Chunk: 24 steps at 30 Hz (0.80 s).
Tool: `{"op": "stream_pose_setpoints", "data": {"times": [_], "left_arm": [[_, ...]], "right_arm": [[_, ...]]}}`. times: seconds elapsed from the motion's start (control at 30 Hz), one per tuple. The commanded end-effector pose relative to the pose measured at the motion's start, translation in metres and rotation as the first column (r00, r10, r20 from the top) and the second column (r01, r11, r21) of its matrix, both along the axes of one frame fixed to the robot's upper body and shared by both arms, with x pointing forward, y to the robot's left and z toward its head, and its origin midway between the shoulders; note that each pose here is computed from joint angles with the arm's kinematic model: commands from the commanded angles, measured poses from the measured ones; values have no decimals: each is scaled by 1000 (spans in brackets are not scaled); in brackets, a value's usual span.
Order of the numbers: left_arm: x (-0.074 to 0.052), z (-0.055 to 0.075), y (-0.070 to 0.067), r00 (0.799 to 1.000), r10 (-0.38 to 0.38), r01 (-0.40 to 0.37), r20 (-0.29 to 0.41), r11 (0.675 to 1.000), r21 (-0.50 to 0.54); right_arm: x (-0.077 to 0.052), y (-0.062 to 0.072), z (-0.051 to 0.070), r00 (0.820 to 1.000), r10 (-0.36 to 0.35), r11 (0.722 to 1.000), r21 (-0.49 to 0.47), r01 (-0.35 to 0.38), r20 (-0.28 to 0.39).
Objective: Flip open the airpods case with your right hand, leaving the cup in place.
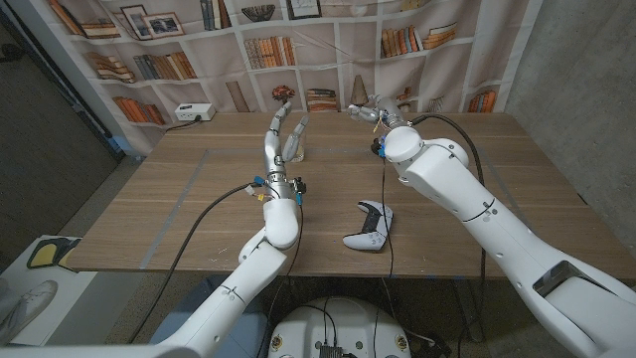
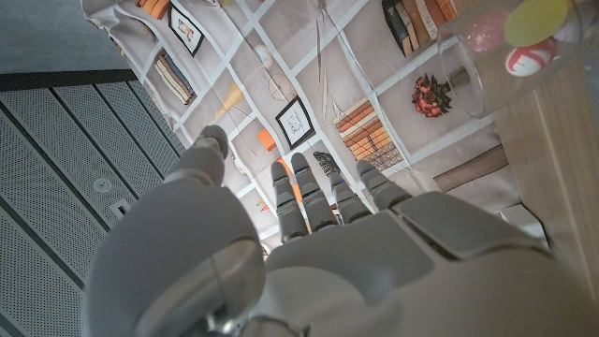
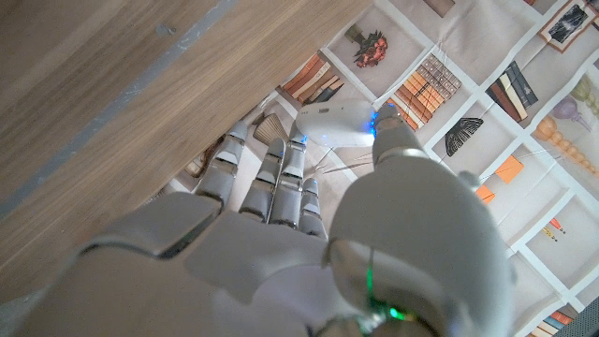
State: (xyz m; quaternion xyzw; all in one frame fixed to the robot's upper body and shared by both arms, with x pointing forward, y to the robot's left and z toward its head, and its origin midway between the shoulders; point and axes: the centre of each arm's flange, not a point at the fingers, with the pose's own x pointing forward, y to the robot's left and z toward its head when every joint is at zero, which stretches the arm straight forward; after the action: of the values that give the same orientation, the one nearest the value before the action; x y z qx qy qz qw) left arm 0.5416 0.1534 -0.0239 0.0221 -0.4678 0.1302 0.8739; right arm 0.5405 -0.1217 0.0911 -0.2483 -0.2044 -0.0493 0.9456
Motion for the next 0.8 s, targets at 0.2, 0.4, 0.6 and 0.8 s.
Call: {"op": "stream_pose_setpoints", "data": {"times": [0.2,0.4,0.6,0.8], "left_arm": [[10,10,-18,999,49,-49,13,999,-3],[13,9,-21,998,66,-66,17,998,7],[14,9,-25,998,62,-62,15,998,11],[16,12,-33,998,55,-56,43,998,39]], "right_arm": [[2,0,2,985,173,978,115,-172,1],[2,0,4,983,181,976,120,-181,9],[2,3,6,984,179,977,117,-179,15],[3,6,9,979,203,970,132,-203,13]]}}
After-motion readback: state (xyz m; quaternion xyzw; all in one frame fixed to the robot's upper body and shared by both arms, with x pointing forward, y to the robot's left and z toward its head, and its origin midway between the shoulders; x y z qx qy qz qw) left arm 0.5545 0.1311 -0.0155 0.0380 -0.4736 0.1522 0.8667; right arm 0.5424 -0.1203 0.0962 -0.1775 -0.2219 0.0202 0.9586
